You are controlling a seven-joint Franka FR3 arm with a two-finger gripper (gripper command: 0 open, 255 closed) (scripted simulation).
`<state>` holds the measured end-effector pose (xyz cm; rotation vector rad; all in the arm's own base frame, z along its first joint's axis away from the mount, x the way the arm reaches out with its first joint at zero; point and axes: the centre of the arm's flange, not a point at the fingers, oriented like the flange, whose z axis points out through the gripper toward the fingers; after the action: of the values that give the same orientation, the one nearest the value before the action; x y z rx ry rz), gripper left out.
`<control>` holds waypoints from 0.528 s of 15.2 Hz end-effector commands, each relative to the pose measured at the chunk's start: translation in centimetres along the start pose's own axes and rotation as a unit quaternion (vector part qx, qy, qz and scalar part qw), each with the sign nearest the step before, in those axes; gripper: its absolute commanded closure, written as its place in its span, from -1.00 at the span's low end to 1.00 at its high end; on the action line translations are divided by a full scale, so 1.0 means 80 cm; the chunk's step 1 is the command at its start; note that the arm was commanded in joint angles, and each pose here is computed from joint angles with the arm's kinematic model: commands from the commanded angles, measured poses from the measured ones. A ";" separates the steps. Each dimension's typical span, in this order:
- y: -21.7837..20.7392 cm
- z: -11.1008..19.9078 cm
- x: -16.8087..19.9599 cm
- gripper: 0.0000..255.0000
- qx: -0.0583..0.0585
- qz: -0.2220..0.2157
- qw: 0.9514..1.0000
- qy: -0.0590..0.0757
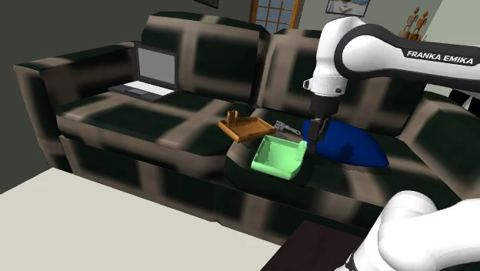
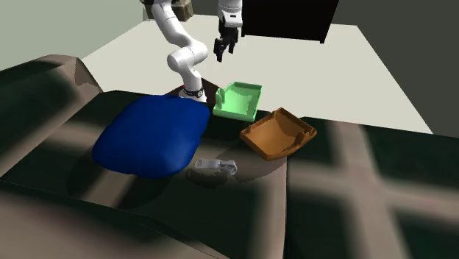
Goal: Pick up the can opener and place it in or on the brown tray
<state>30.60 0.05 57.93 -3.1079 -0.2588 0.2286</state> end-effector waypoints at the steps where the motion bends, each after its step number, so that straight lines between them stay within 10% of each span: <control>1: 0.000 0.000 0.000 -1.00 0.000 0.000 1.000 0.000; 8: 0.102 0.025 0.039 -1.00 -0.001 -0.016 1.000 0.022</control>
<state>33.90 -6.22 56.03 -3.1032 -0.2998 0.1713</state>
